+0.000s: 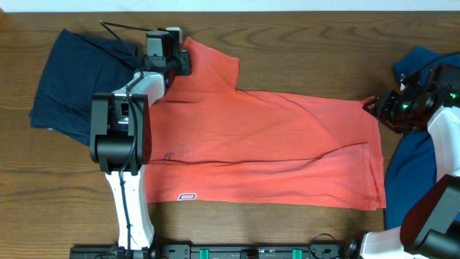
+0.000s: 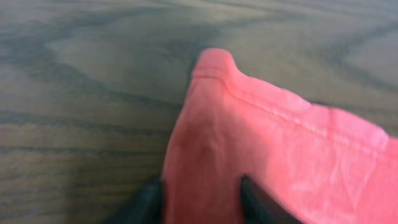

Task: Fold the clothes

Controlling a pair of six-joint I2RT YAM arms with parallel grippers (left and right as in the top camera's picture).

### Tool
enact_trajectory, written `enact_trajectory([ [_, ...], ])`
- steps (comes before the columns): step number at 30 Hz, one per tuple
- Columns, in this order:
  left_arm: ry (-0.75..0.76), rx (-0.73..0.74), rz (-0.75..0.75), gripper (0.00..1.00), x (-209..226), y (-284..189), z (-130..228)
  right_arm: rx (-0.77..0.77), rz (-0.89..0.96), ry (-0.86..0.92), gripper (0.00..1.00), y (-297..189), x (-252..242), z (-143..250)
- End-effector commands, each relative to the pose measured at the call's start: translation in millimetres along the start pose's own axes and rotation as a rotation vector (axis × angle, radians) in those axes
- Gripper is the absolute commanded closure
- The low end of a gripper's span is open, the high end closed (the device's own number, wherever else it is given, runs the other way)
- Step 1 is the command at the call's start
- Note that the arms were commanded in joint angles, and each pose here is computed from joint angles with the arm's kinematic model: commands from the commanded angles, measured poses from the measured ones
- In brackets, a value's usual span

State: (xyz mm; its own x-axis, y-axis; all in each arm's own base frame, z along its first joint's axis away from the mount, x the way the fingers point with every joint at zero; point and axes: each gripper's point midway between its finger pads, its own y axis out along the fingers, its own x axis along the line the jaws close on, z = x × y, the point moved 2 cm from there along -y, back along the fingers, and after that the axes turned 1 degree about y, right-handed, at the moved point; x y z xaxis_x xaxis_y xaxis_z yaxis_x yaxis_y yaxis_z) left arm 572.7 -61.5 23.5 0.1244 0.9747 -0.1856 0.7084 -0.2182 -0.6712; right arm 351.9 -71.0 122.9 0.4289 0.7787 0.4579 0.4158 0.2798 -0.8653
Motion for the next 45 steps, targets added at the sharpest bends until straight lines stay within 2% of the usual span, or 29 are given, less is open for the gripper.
enact_trajectory([
  [1, 0.009, 0.009, 0.040, 0.78, -4.5, 2.5, 1.7, 0.007, 0.001, -0.017, 0.51, 0.9, 2.7, 1.2],
  [2, 0.010, 0.005, 0.066, 0.85, -9.2, -0.4, -1.3, 0.008, 0.002, -0.016, 0.51, 0.9, 2.6, 1.5],
  [5, -0.003, -0.007, 0.092, 0.94, -15.7, -11.2, -12.2, 0.013, 0.003, -0.014, 0.51, 0.8, 2.3, 2.7],
  [13, -0.005, -0.021, 0.092, 0.94, -25.9, -54.0, -41.9, 0.047, 0.015, -0.033, 0.52, 0.5, -0.5, 10.5],
  [17, -0.016, 0.027, 0.088, 0.94, -29.1, -72.1, -40.1, 0.051, 0.016, -0.039, 0.52, 0.5, -0.7, 11.5],
  [28, -0.080, 0.375, 0.076, 0.94, -47.4, -140.0, 16.7, 0.057, 0.017, -0.043, 0.52, 0.4, -1.1, 12.8],
  [36, -0.087, 0.699, 0.067, 0.94, -74.4, -186.3, 80.0, 0.057, 0.017, -0.043, 0.51, 0.4, -1.1, 12.8],
  [39, -0.075, 0.778, 0.060, 0.88, -81.6, -195.3, 97.4, 0.057, 0.017, -0.043, 0.51, 0.4, -1.1, 12.9],
  [41, -0.070, 0.813, 0.053, 0.63, -83.8, -200.6, 103.8, 0.057, 0.017, -0.043, 0.47, 0.4, -1.1, 12.8],
  [45, -0.047, 0.789, -0.002, 0.61, -74.4, -199.9, 97.0, 0.053, 0.017, -0.044, 0.42, 0.4, -1.1, 11.9],
])
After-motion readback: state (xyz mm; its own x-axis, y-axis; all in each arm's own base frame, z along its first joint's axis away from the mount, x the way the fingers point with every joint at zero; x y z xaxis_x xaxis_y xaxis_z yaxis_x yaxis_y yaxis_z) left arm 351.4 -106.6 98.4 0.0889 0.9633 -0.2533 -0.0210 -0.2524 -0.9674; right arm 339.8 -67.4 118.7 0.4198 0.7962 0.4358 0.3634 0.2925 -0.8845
